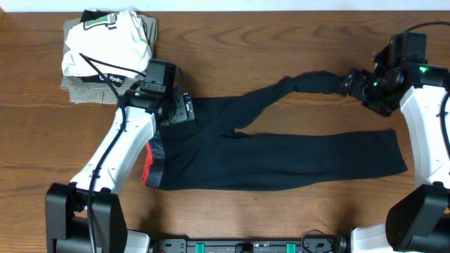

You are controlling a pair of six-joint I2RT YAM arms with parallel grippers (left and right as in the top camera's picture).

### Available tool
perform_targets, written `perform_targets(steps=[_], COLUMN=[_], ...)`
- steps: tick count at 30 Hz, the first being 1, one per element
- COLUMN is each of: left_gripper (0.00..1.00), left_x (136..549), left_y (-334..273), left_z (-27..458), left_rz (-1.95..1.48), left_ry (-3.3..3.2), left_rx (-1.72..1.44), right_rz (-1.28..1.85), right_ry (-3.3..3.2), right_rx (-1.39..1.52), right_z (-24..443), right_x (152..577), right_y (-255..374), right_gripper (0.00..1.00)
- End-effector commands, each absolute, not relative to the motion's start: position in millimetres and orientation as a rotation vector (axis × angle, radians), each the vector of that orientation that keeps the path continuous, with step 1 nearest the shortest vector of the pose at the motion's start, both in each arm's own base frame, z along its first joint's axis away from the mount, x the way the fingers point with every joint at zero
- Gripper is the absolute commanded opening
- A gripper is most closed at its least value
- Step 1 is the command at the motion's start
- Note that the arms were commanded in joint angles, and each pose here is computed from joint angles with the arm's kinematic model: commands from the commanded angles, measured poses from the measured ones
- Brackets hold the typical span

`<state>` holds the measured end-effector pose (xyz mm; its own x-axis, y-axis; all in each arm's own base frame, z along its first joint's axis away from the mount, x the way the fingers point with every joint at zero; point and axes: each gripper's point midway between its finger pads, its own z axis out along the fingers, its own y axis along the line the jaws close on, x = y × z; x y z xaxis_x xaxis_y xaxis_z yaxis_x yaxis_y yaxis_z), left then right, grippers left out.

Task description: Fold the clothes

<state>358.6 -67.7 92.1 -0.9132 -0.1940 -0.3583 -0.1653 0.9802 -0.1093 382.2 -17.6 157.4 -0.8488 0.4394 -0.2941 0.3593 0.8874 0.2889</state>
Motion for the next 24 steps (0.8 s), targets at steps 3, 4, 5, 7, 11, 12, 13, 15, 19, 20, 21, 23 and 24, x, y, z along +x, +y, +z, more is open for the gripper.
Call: perform_targets(steps=[3, 4, 5, 7, 11, 12, 13, 15, 19, 20, 21, 23, 24], left_gripper=[0.90, 0.90, 0.90, 0.90, 0.91, 0.91, 0.91, 0.91, 0.91, 0.91, 0.91, 0.91, 0.91], left_x=[367, 366, 365, 361, 353, 351, 350, 349, 348, 348, 348, 348, 348], left_y=[-66, -66, -66, -65, -64, -63, -63, -63, -63, -63, -63, -63, -63], left_z=[79, 76, 73, 65, 54, 53, 51, 50, 50, 50, 50, 50, 50], left_rz=[-0.094, -0.091, -0.085, -0.074, -0.057, -0.053, -0.051, -0.050, -0.050, -0.050, -0.050, -0.050, -0.050], left_ry=[2.773, 2.782, 2.795, 2.822, 2.865, 2.874, 2.879, 2.882, 2.882, 2.882, 2.882, 2.883, 2.883], left_rx=[-0.258, -0.259, -0.259, -0.262, -0.264, -0.265, -0.265, -0.265, -0.266, -0.265, -0.265, -0.265, -0.265], right_rz=[0.418, 0.411, 0.395, 0.379, 0.395, 0.398, 0.399, 0.388, 0.368, 0.365, 0.363, 0.360, 0.355], right_ry=[2.646, 2.643, 2.646, 2.655, 2.678, 2.685, 2.690, 2.694, 2.675, 2.666, 2.658, 2.644, 2.638], right_rx=[0.531, 0.525, 0.531, 0.517, 0.525, 0.540, 0.552, 0.559, 0.609, 0.630, 0.651, 0.684, 0.695], right_z=[150, 144, 136, 121, 89, 80, 75, 66, 59, 57, 55, 52, 50], right_x=[415, 421, 427, 438, 458, 462, 465, 471, 481, 483, 485, 488, 490], right_y=[24, 29, 32, 38, 44, 45, 45, 44, 40, 39, 38, 37, 36], right_gripper=[0.86, 0.86, 0.86, 0.87, 0.88, 0.88, 0.87, 0.87, 0.87, 0.88, 0.87, 0.87, 0.86])
